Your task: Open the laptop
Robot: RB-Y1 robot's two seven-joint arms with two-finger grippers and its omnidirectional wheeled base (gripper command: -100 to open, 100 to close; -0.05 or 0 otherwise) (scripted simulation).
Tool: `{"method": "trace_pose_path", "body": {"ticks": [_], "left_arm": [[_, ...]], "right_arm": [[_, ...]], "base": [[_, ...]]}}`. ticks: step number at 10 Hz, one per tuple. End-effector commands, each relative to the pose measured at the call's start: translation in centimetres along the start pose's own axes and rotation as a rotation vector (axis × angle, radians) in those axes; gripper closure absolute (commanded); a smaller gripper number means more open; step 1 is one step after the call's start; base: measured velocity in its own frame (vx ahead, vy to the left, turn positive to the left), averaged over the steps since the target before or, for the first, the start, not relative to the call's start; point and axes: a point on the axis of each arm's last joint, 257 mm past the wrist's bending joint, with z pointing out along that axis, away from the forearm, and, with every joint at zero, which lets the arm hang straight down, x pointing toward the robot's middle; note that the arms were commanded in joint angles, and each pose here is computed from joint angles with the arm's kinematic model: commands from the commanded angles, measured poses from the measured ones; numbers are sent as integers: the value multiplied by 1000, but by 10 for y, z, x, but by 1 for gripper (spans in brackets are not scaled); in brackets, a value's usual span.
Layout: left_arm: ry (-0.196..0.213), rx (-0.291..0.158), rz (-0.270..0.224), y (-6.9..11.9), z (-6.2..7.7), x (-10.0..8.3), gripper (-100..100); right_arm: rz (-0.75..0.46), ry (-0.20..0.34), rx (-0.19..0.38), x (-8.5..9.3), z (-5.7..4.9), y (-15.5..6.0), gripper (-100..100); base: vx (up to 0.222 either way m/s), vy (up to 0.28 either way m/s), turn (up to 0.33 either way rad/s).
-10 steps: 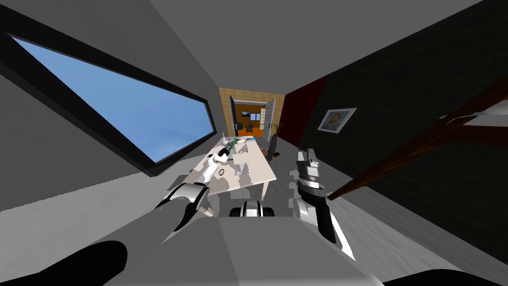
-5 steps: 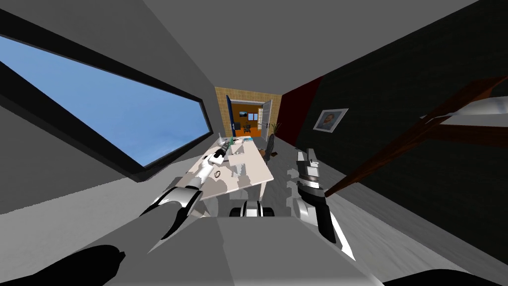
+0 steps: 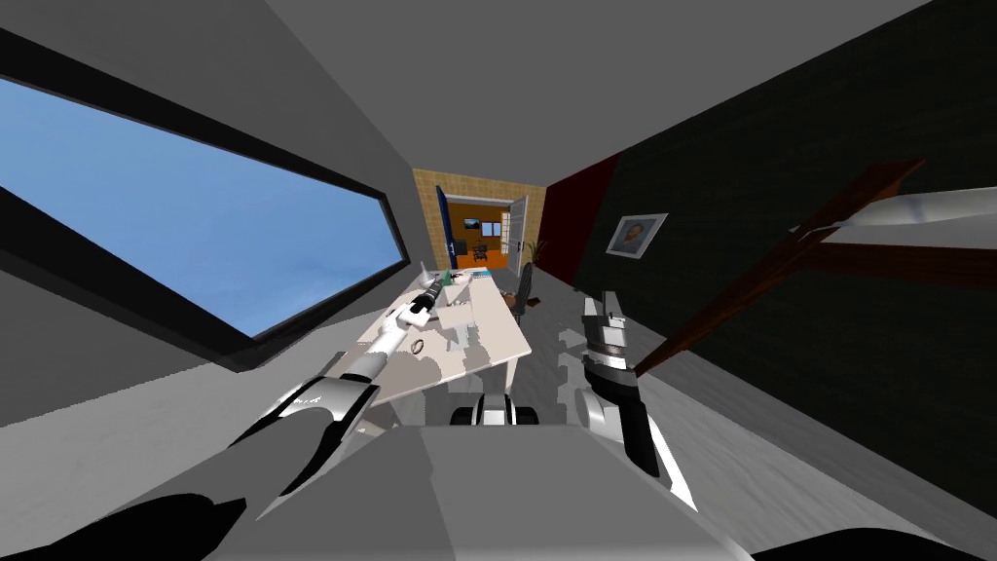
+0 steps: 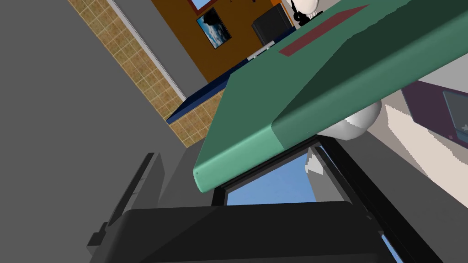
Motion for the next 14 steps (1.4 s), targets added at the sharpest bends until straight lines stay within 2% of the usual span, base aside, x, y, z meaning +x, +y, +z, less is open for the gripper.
{"method": "trace_pose_path", "body": {"ticks": [1, 2, 3, 4, 5, 6, 7, 8, 9, 10, 11, 12, 13, 14], "left_arm": [[-10, -10, 8, 9, -9, -17, -100], [-10, -10, -18, 9, -9, -17, -100], [-9, -8, -6, 9, -8, -15, -100], [-4, -3, -20, 3, -2, -6, 100], [3, 3, -49, -4, 4, 5, 100], [4, 4, -22, -4, 4, 6, 100], [14, 10, -51, -12, 10, 20, 100], [14, 11, -23, -12, 10, 20, 100], [25, 17, -50, -21, 16, 34, 100], [25, 18, -24, -21, 16, 34, 100], [38, 25, -52, -30, 21, 49, 100], [37, 25, -24, -30, 21, 49, 100], [52, 33, -52, -39, 26, 65, 100], [52, 34, -23, -39, 26, 65, 100]], "right_arm": [[0, 0, 0, 0, 0, 0, 0], [0, 0, 0, 0, 0, 0, 0], [0, 0, 0, 0, 0, 0, 0], [0, 0, 0, 0, 0, 0, 0], [0, 0, 0, 0, 0, 0, 0], [0, 0, 0, 0, 0, 0, 0], [0, 0, 0, 0, 0, 0, 0], [0, 0, 0, 0, 0, 0, 0], [0, 0, 0, 0, 0, 0, 0], [0, 0, 0, 0, 0, 0, 0], [0, 0, 0, 0, 0, 0, 0], [0, 0, 0, 0, 0, 0, 0], [0, 0, 0, 0, 0, 0, 0], [0, 0, 0, 0, 0, 0, 0]], "base": [[29, -30, -125], [22, -26, -51], [7, -10, 2], [-19, 20, 129], [-36, 48, 169], [-27, 39, 42], [-31, 45, 84], [-27, 34, 56], [-25, 38, 141], [-25, 31, 54], [-36, 37, 99], [-22, 34, 49], [-25, 44, 113], [-17, 33, 42]]}}
